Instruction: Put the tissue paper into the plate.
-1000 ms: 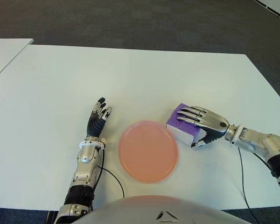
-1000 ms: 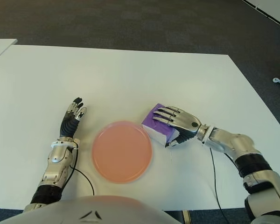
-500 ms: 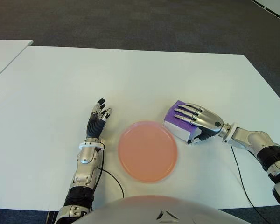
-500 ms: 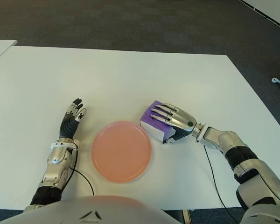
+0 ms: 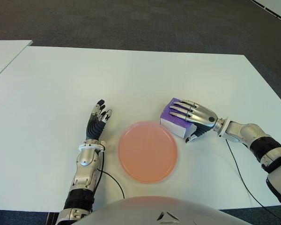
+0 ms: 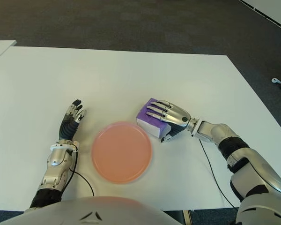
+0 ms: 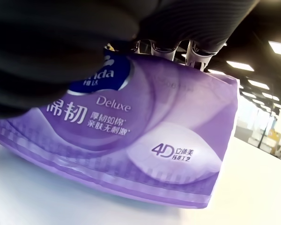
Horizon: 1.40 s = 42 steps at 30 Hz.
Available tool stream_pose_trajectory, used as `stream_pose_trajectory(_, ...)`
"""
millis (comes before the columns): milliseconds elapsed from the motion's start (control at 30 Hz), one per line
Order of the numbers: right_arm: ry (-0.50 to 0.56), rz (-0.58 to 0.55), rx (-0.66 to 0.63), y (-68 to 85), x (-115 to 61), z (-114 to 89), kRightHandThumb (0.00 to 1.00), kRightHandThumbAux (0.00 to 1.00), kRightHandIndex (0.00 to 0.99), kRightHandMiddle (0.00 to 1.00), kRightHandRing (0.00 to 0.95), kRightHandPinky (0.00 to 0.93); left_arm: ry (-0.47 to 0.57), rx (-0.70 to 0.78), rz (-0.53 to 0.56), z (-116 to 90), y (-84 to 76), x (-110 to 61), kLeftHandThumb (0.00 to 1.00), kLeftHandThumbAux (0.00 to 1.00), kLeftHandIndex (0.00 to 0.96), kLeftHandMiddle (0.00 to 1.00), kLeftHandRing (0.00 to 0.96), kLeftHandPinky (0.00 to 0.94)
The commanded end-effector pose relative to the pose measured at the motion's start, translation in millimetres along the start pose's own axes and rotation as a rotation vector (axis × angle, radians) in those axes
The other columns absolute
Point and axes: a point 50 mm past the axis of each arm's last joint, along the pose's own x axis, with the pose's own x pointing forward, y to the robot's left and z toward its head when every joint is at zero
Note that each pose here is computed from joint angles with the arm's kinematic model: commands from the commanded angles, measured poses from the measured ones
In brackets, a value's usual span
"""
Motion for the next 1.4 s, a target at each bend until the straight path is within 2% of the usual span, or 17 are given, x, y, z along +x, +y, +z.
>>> stream_pose_trajectory(33,-0.104,0.208,0.04,37.0,-12.3,36,0.484,0.401,0.0,0.0,0.0,0.0,0.084,-0.002,0.024,-14,3.7,-9.0,0.0,0.526,0.0,0.0,0.0,0.0)
stream_pose_trajectory(467,-0.104,0.206,0.038,37.1,-13.2,36,0.484,0.401,0.0,0.0,0.0,0.0,0.078,-0.003,0.024,-15,3.8,-9.4,0.0,0.515,0.0,0.0,0.0,0.0)
stream_pose_trajectory(533,-0.103,0.195,0.034,37.2,-12.4,37,0.484,0.416,0.0,0.0,0.0,0.0,0.079,-0.004,0.026,-15,3.8,-9.3,0.0,0.514,0.0,0.0,0.0,0.0)
stream_pose_trajectory(567,-0.095,0.134,0.013,38.6,-7.6,42,0.484,0.426,0.0,0.0,0.0,0.0,0.079,-0.005,0.027,-15,3.7,-9.2,0.0,0.514,0.0,0.0,0.0,0.0)
stream_pose_trajectory(600,-0.09,0.087,-0.003,39.4,-4.1,46,0.554,0.477,0.075,0.107,0.12,0.123,0.078,-0.006,0.027,-16,3.6,-9.0,0.0,0.514,0.0,0.0,0.0,0.0)
stream_pose_trajectory(633,-0.074,0.046,0.007,45.7,-3.9,54,0.656,0.552,0.184,0.264,0.299,0.307,0.078,-0.006,0.028,-15,3.5,-8.9,0.0,0.514,0.0,0.0,0.0,0.0)
stream_pose_trajectory(667,-0.064,0.021,0.015,50.2,-4.5,60,0.724,0.597,0.264,0.362,0.447,0.476,0.077,-0.006,0.028,-15,3.5,-8.9,0.0,0.514,0.0,0.0,0.0,0.0)
stream_pose_trajectory(733,-0.046,0.001,0.03,57.9,-8.8,67,0.784,0.636,0.333,0.449,0.582,0.629,0.076,-0.005,0.028,-15,3.5,-8.9,0.0,0.515,0.0,0.0,0.0,0.0)
stream_pose_trajectory(800,-0.035,-0.015,0.035,61.4,-10.5,69,0.821,0.66,0.376,0.504,0.677,0.73,0.076,-0.005,0.029,-15,3.6,-8.9,0.0,0.518,0.0,0.0,0.0,0.0)
stream_pose_trajectory(1000,-0.016,-0.066,0.077,63.9,-11.2,70,0.845,0.677,0.4,0.539,0.772,0.807,0.078,-0.005,0.031,-15,3.6,-8.9,0.0,0.529,0.0,0.0,0.0,0.0)
stream_pose_trajectory(1400,-0.021,-0.1,0.122,63.1,-8.5,71,0.849,0.681,0.399,0.544,0.822,0.825,0.081,-0.006,0.039,-14,3.1,-9.3,0.0,0.533,0.0,0.0,0.0,0.0)
